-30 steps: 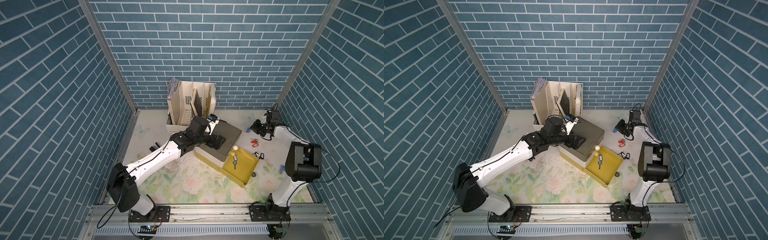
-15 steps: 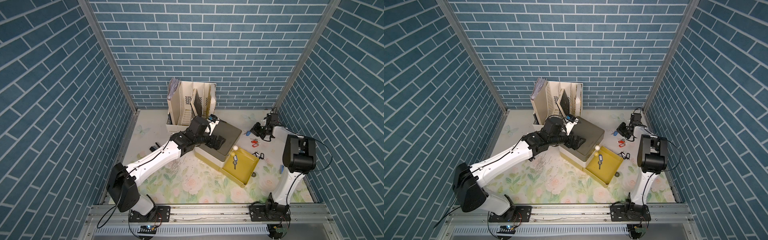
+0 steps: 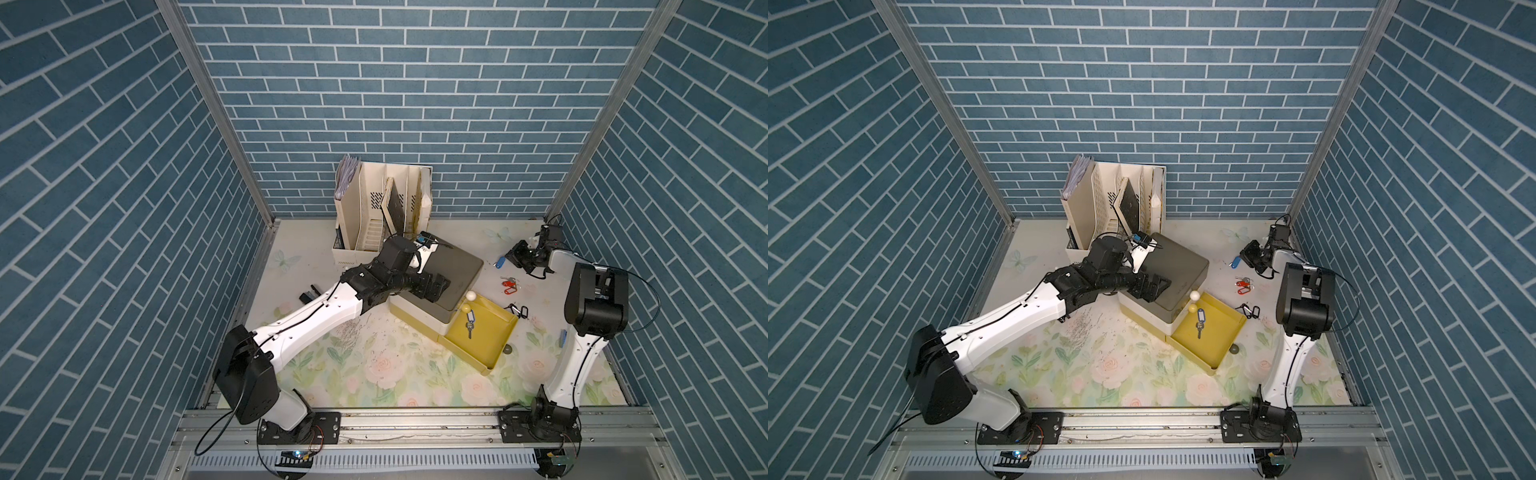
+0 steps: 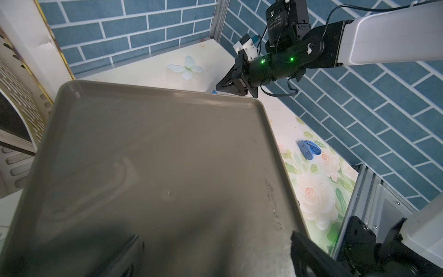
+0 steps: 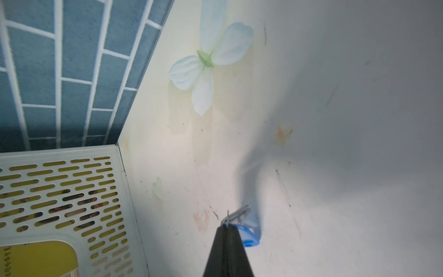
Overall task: Take the keys out of the drawer
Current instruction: Place the key at the center of the board.
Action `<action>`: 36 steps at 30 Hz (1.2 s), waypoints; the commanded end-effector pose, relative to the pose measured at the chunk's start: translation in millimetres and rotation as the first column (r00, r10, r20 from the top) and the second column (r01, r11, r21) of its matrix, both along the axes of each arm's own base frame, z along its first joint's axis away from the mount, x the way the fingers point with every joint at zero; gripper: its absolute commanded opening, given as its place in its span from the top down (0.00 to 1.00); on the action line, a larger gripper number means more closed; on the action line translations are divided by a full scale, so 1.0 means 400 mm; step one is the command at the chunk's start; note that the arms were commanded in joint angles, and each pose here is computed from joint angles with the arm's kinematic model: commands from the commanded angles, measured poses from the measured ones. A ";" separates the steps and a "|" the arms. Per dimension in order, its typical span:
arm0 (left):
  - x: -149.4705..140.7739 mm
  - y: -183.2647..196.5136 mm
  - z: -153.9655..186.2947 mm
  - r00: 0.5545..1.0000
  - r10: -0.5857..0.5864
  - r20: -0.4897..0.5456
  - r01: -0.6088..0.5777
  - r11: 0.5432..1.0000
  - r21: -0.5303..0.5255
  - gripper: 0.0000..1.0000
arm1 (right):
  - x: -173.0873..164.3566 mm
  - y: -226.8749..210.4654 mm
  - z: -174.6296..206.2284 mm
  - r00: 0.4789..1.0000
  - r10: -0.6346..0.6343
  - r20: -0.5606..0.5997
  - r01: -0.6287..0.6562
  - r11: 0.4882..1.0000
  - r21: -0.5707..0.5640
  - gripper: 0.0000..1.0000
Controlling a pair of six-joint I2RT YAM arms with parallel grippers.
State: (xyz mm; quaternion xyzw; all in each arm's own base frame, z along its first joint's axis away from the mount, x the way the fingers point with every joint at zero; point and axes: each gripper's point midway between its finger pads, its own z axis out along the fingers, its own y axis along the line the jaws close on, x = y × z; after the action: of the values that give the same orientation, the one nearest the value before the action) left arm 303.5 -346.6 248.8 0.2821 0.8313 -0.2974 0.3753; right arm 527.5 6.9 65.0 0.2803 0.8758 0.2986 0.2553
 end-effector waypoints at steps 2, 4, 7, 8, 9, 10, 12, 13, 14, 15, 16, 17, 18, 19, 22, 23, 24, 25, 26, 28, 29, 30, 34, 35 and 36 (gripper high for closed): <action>-0.006 0.010 -0.016 1.000 -0.008 -0.006 0.008 1.000 0.023 0.00 | 0.023 -0.006 -0.009 1.000 -0.014 0.004 0.014 0.999 0.039 1.00; -0.007 0.010 -0.016 1.000 -0.009 -0.005 0.009 1.000 0.022 0.00 | 0.021 -0.004 -0.020 1.000 -0.012 -0.005 0.012 0.999 0.045 1.00; -0.007 0.005 -0.016 1.000 -0.013 -0.006 0.013 1.000 0.019 0.00 | 0.016 -0.002 -0.029 1.000 -0.011 -0.010 0.012 0.999 0.048 1.00; -0.005 0.005 -0.016 1.000 -0.011 -0.006 0.011 1.000 0.017 0.00 | 0.015 -0.002 -0.030 1.000 -0.010 -0.011 0.011 0.999 0.048 1.00; -0.005 0.005 -0.014 1.000 -0.012 -0.005 0.012 1.000 0.016 0.00 | 0.013 -0.001 -0.031 1.000 -0.010 -0.014 0.011 0.999 0.048 1.00; -0.005 0.004 -0.013 1.000 -0.012 -0.004 0.012 1.000 0.014 0.00 | 0.013 -0.002 -0.029 1.000 -0.010 -0.012 0.011 0.999 0.046 1.00; -0.005 0.004 -0.012 1.000 -0.013 -0.002 0.013 1.000 0.014 0.00 | 0.010 -0.002 -0.029 1.000 -0.011 -0.013 0.011 0.999 0.045 0.96; -0.005 0.004 -0.013 1.000 -0.012 -0.003 0.012 1.000 0.014 0.00 | 0.009 -0.003 -0.028 1.000 -0.012 -0.015 0.013 0.999 0.043 0.94; -0.007 0.004 -0.010 1.000 -0.014 -0.001 0.014 1.000 0.013 0.00 | 0.008 -0.004 -0.026 1.000 -0.014 -0.014 0.014 0.999 0.039 0.90; -0.005 0.005 -0.010 1.000 -0.012 -0.001 0.012 1.000 0.013 0.00 | 0.007 -0.005 -0.025 1.000 -0.016 -0.016 0.017 0.999 0.036 0.87; -0.006 0.005 -0.009 1.000 -0.013 -0.001 0.013 1.000 0.012 0.00 | 0.006 -0.007 -0.024 1.000 -0.018 -0.018 0.018 0.999 0.032 0.87; -0.006 0.007 -0.007 1.000 -0.011 0.001 0.011 1.000 0.011 0.00 | 0.004 -0.007 -0.023 1.000 -0.017 -0.019 0.018 0.999 0.032 0.85; -0.007 0.007 -0.006 1.000 -0.011 0.002 0.011 1.000 0.011 0.00 | 0.002 -0.008 -0.024 1.000 -0.018 -0.021 0.019 0.999 0.032 0.83; -0.008 0.008 -0.004 1.000 -0.011 0.004 0.011 1.000 0.010 0.00 | 0.001 -0.008 -0.021 1.000 -0.017 -0.020 0.018 0.999 0.030 0.79; -0.009 0.011 -0.002 1.000 -0.009 0.004 0.009 1.000 0.007 0.00 | -0.004 -0.015 -0.010 1.000 -0.022 -0.016 0.022 0.999 0.022 0.68; -0.010 0.010 0.000 1.000 -0.009 0.006 0.009 1.000 0.006 0.00 | -0.005 -0.016 -0.003 1.000 -0.022 -0.013 0.022 1.000 0.020 0.68; -0.010 0.011 0.002 1.000 -0.009 0.008 0.009 1.000 0.005 0.00 | -0.007 -0.018 0.003 1.000 -0.021 -0.011 0.021 1.000 0.012 0.68; -0.010 0.010 0.005 1.000 -0.008 0.010 0.008 1.000 0.001 0.00 | -0.007 -0.021 0.013 1.000 -0.020 -0.004 0.020 1.000 0.001 0.68; -0.009 0.009 0.007 1.000 -0.007 0.011 0.007 1.000 -0.001 0.00 | -0.008 -0.022 0.027 1.000 -0.019 0.004 0.019 1.000 -0.006 0.68; -0.007 0.008 0.018 1.000 -0.007 0.020 0.007 1.000 -0.010 0.00 | -0.014 -0.024 0.059 1.000 -0.013 0.023 0.014 1.000 -0.022 0.68; -0.006 0.008 0.022 1.000 -0.006 0.022 0.006 1.000 -0.012 0.00 | -0.017 -0.026 0.080 0.999 -0.009 0.037 0.010 0.999 -0.035 0.68; -0.005 0.007 0.025 1.000 -0.005 0.024 0.005 1.000 -0.015 0.00 | -0.023 -0.025 0.097 0.999 -0.002 0.046 0.004 0.999 -0.043 0.68; -0.001 0.004 0.045 0.999 0.003 0.035 -0.001 0.999 -0.041 0.00 | -0.062 -0.008 0.184 0.994 0.050 0.100 -0.043 0.996 -0.075 0.67; -0.001 0.001 0.052 0.999 0.003 0.037 -0.001 0.999 -0.051 0.00 | -0.074 0.001 0.203 0.991 0.070 0.114 -0.061 0.995 -0.081 0.67; -0.002 0.001 0.057 0.999 0.005 0.039 -0.002 0.998 -0.060 0.00 | -0.088 0.008 0.219 0.989 0.085 0.123 -0.074 0.993 -0.090 0.66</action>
State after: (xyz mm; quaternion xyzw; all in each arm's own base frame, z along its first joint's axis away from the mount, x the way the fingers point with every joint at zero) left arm 303.7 -346.8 250.0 0.2801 0.8297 -0.3000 0.3783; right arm 509.5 3.5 128.1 0.2576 0.8715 0.2956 0.2946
